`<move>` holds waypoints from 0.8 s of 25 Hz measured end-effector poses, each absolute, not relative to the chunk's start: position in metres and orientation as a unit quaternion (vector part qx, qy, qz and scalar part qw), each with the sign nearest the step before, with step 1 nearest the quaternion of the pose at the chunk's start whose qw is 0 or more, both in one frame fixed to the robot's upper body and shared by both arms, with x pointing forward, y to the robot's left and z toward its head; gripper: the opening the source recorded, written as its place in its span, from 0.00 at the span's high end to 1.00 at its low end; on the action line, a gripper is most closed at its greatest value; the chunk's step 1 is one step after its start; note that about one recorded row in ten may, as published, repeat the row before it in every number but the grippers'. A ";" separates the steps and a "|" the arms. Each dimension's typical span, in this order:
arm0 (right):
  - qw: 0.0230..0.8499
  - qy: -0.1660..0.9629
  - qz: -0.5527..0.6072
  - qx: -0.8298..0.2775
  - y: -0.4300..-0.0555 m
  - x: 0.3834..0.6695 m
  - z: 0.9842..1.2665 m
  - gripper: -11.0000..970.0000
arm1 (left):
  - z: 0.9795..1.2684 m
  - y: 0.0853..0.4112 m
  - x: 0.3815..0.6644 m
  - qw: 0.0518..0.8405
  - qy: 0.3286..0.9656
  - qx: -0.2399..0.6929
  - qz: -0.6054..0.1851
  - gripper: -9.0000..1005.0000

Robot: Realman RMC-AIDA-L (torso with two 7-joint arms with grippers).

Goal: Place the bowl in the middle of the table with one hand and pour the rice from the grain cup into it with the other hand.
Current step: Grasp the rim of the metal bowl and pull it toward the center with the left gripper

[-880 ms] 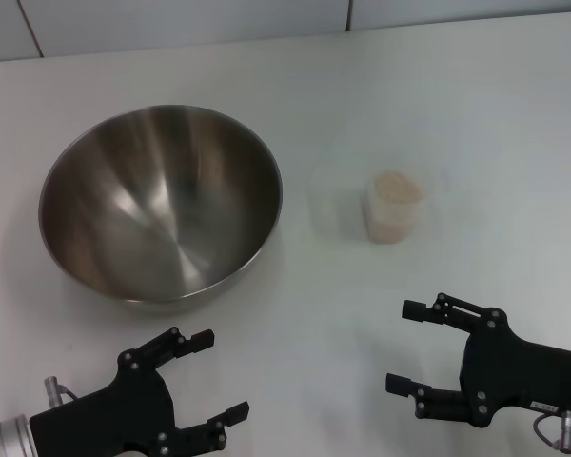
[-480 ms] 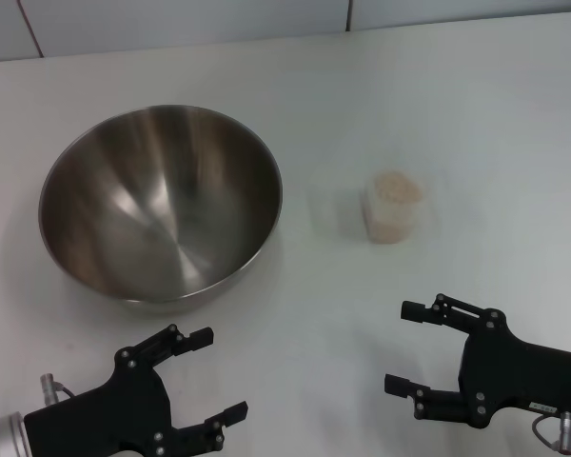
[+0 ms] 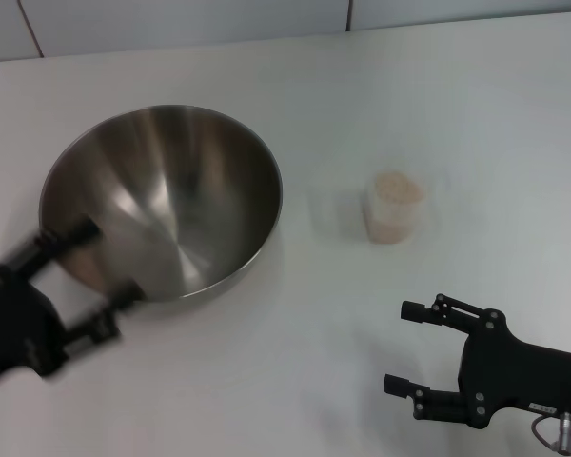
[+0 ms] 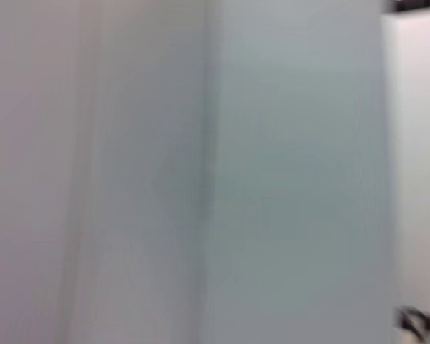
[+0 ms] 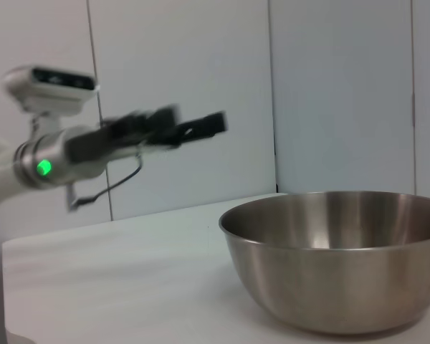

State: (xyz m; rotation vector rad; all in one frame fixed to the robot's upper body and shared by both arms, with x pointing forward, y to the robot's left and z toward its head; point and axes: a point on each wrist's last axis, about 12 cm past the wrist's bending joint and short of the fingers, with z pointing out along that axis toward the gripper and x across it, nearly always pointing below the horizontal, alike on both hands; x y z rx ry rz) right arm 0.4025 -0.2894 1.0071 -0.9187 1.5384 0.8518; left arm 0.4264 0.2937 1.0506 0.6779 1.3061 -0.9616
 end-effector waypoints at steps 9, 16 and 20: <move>0.549 0.648 0.356 -0.391 -0.290 0.403 1.008 0.15 | 1.092 0.339 0.492 0.548 0.730 0.189 -0.362 0.14; 0.551 0.646 0.353 -0.392 -0.291 0.403 1.009 0.15 | 1.108 0.335 0.529 0.462 0.812 0.184 -0.305 0.16; 0.552 0.645 0.353 -0.392 -0.291 0.402 1.009 0.15 | 1.109 0.326 0.544 0.426 0.834 0.196 -0.290 0.16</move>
